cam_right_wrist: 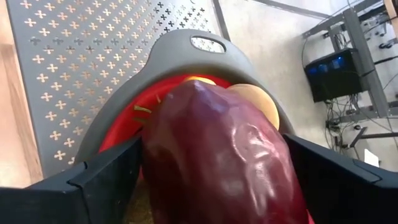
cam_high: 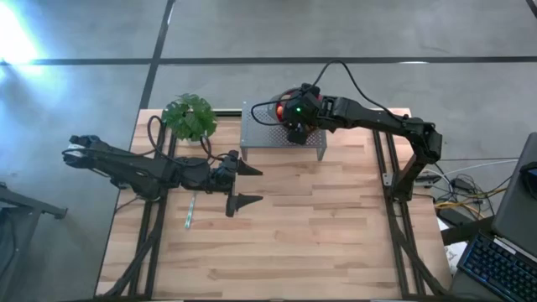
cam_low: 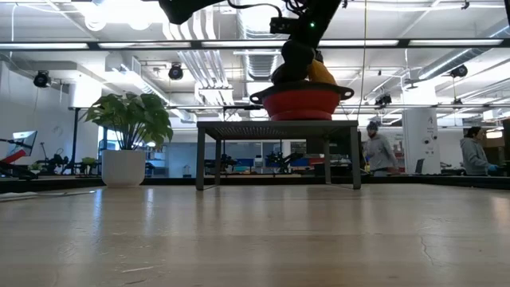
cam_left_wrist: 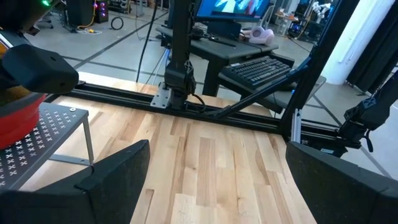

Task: Pick & Place Fruit
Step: Put the apple into the strainer bowl on the shelf

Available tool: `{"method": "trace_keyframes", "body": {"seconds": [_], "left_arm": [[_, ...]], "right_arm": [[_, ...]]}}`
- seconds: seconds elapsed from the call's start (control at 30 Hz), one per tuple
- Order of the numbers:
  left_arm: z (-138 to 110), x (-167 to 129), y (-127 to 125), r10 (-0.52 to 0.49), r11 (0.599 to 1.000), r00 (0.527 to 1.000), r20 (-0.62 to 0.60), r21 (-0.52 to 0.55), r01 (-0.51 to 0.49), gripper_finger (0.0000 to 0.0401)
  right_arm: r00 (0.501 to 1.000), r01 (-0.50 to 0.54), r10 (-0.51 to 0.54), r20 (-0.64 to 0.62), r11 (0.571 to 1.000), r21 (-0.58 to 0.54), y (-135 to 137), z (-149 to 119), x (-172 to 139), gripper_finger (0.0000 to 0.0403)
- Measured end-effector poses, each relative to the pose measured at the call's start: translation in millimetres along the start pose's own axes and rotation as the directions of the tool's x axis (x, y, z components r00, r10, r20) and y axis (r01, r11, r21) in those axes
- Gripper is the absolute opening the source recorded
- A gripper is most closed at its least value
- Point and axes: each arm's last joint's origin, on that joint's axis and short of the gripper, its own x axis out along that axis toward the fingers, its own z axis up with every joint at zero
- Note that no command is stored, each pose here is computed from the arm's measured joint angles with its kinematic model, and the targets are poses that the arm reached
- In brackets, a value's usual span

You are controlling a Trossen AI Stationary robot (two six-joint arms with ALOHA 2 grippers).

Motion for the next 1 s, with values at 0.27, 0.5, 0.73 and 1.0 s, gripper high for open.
{"method": "trace_keyframes", "body": {"seconds": [0.27,0.5,0.73,1.0], "left_arm": [[0.0,0.0,0.0,0.000,1.000,1.000,0.000,0.000,0.000,0.0380],[-0.1,0.0,0.0,0.000,1.000,1.000,0.000,0.000,0.000,0.0381],[-0.1,0.0,0.0,0.000,1.000,1.000,0.000,0.001,0.000,0.0381],[-0.2,0.0,0.0,0.000,1.000,1.000,-0.001,0.001,0.000,0.0380]], "right_arm": [[1.000,0.000,0.000,0.000,0.999,-0.035,0.0,0.0,0.0,0.0384],[1.000,-0.005,0.005,-0.013,0.999,-0.042,-0.8,-0.9,-2.2,0.0384],[1.000,-0.006,0.006,-0.007,0.999,-0.041,-3.3,-2.3,-10.3,0.0384],[1.000,0.000,0.001,0.015,1.000,-0.031,-7.3,-3.2,-21.7,0.0384]]}}
